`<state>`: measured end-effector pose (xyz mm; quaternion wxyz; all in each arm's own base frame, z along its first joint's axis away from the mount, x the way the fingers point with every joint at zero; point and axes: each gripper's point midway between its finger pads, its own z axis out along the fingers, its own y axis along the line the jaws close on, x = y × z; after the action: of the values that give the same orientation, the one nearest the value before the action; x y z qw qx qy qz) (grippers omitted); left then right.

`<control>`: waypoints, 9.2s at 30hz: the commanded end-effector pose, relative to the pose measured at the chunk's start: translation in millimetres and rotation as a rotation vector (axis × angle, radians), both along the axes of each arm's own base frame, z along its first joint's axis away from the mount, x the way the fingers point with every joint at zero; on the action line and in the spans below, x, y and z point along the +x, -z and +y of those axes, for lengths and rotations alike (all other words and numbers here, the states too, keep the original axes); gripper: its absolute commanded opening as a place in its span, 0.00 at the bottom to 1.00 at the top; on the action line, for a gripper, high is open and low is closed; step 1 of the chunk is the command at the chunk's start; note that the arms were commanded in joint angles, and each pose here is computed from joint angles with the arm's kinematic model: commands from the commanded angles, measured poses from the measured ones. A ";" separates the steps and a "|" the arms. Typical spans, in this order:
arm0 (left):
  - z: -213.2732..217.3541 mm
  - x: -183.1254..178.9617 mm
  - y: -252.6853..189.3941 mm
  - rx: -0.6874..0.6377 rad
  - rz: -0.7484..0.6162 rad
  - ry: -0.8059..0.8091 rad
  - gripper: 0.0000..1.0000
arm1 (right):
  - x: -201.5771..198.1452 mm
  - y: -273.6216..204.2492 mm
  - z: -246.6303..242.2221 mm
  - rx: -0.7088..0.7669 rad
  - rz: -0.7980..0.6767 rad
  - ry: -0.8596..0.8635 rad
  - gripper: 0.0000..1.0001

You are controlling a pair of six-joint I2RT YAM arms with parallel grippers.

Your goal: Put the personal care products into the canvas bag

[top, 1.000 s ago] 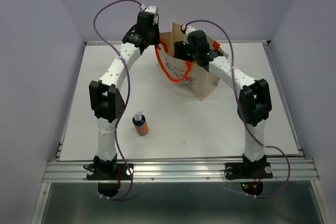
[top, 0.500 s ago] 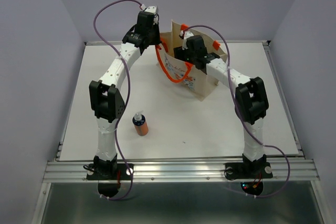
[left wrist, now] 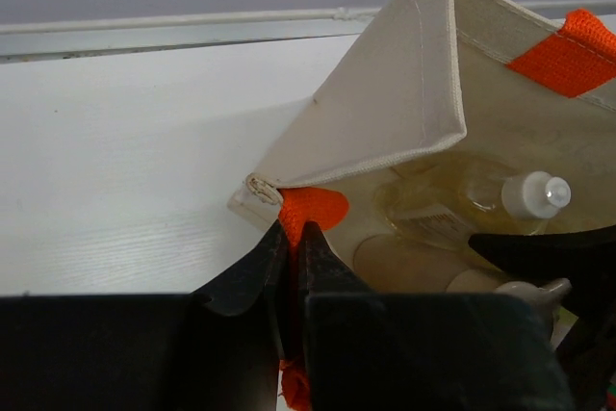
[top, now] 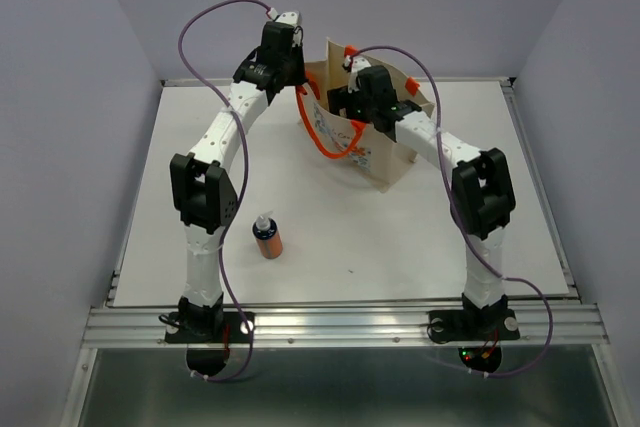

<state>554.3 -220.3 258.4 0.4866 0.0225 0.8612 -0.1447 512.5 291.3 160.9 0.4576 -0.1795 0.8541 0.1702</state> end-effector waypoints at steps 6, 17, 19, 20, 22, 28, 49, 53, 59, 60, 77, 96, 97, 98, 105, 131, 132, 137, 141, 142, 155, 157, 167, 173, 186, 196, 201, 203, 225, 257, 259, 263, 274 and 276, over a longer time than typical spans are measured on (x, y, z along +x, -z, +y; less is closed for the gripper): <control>6.1 3.8 -65.7 -0.048 -0.152 -0.026 0.00 | 1.0 -138.1 4.9 0.136 -0.279 -0.016 1.00; 5.8 3.9 -56.5 -0.047 -0.133 -0.028 0.00 | -64.9 -242.6 16.3 0.103 -0.550 -0.363 1.00; 6.2 3.8 -54.8 -0.048 -0.128 -0.033 0.00 | -93.5 -245.3 27.2 0.101 -0.550 -0.501 1.00; 6.3 3.3 -53.0 -0.049 -0.123 -0.034 0.00 | -112.6 -241.0 39.4 0.097 -0.553 -0.608 1.00; 6.6 3.0 -54.4 -0.052 -0.125 -0.037 0.00 | -146.4 -218.7 58.2 0.058 -0.508 -0.755 1.00; 9.5 2.1 -53.5 -0.045 -0.120 -0.050 0.00 | -229.2 -141.5 110.5 -0.026 -0.401 -1.049 1.00; 10.4 1.5 -51.1 -0.029 -0.109 -0.047 0.00 | -307.1 -20.3 165.7 0.002 -0.209 -1.474 1.00; 10.7 1.2 -53.1 -0.028 -0.114 -0.045 0.00 | -308.1 -12.9 173.5 0.006 -0.182 -1.486 1.00; 10.1 2.1 -50.3 -0.028 -0.111 -0.044 0.00 | -315.9 3.9 192.3 0.001 -0.149 -1.506 1.00; 9.8 1.9 -49.6 -0.029 -0.109 -0.043 0.00 | -318.6 9.9 195.8 -0.002 -0.134 -1.508 1.00; 6.7 0.7 -43.8 -0.042 -0.098 -0.032 0.00 | -318.6 -1.4 204.5 0.070 -0.161 -1.471 0.20; 2.7 3.1 -46.3 -0.052 -0.109 -0.016 0.00 | -126.2 -292.4 39.3 0.152 -0.639 -0.317 0.01; 2.1 3.7 -46.6 -0.055 -0.109 -0.016 0.00 | -118.4 -311.0 26.8 0.195 -0.649 -0.273 0.01; 2.0 3.7 -47.3 -0.055 -0.111 -0.016 0.00 | -108.1 -319.1 15.9 0.227 -0.644 -0.233 0.01; 2.4 3.2 -56.9 -0.062 -0.123 -0.018 0.00 | -35.2 -314.7 -6.5 0.310 -0.588 -0.134 0.01; 5.3 -5.6 -58.1 -0.067 -0.104 -0.024 0.00 | 52.2 -158.5 46.2 0.224 -0.510 -0.238 0.03; 5.5 -6.0 -58.3 -0.065 -0.104 -0.023 0.00 | 54.3 -152.2 46.7 0.212 -0.508 -0.242 0.03; 4.8 -7.6 -61.1 -0.072 -0.107 -0.019 0.00 | 69.2 -116.8 53.7 0.176 -0.477 -0.222 0.03; 4.6 -9.1 -63.3 -0.078 -0.108 -0.018 0.00 | 78.8 -97.7 53.5 0.160 -0.458 -0.197 0.03; 4.9 -9.8 -64.3 -0.079 -0.109 -0.018 0.00 | 81.6 -86.9 53.9 0.155 -0.442 -0.191 0.03; 5.3 -12.4 -65.3 -0.078 -0.113 -0.017 0.00 | 85.0 -59.1 54.8 0.154 -0.394 -0.176 0.05; 5.8 -12.2 -65.3 -0.077 -0.113 -0.020 0.00 | 83.0 -75.3 54.3 0.167 -0.418 -0.176 0.06; 5.4 -11.4 -64.8 -0.079 -0.114 -0.020 0.00 | 66.8 -129.1 53.9 0.268 -0.506 -0.186 0.12; 6.2 -11.7 -64.0 -0.080 -0.111 -0.026 0.00 | 70.2 -174.4 35.6 0.356 -0.654 -0.062 0.01; 9.1 -16.6 -69.7 -0.072 -0.121 -0.025 0.00 | 82.0 -140.4 55.7 0.404 -0.599 -0.077 0.01; 8.9 -18.2 -69.1 -0.068 -0.119 -0.016 0.00 | 94.5 -55.0 52.1 0.216 -0.485 -0.005 0.02; 9.6 -18.5 -70.4 -0.067 -0.123 -0.019 0.00 | 90.1 -32.2 40.7 0.137 -0.423 0.020 0.35; 9.3 -17.8 -69.4 -0.068 -0.121 -0.019 0.00 | 88.4 -27.1 39.1 0.124 -0.404 0.022 0.47; 8.7 -17.9 -69.4 -0.080 -0.115 -0.026 0.00 | 81.9 -71.0 39.2 0.145 -0.433 0.005 0.93; 112.8 -82.7 -131.4 -0.057 -0.245 -0.323 0.99 | -87.9 -194.4 -323.4 0.164 -0.360 1.041 1.00; 133.9 -89.7 -97.1 -0.032 -0.180 -0.385 0.99 | -113.5 -186.3 -335.9 0.172 -0.366 1.103 1.00; 173.4 -112.9 -72.1 0.005 -0.165 -0.539 0.99 | -140.8 -138.0 -334.8 0.146 -0.291 1.097 1.00; 176.6 -124.0 -81.2 -0.070 -0.194 -0.545 0.99 | -178.8 -127.8 -349.7 0.120 -0.319 1.159 1.00; 178.0 -126.5 -82.6 -0.074 -0.199 -0.552 0.99 | -178.5 -129.9 -349.4 0.123 -0.322 1.157 1.00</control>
<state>435.3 -50.9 310.4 0.5521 -0.1936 0.8106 -0.0254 335.2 -54.1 274.4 0.5883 0.3026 0.7447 -0.0883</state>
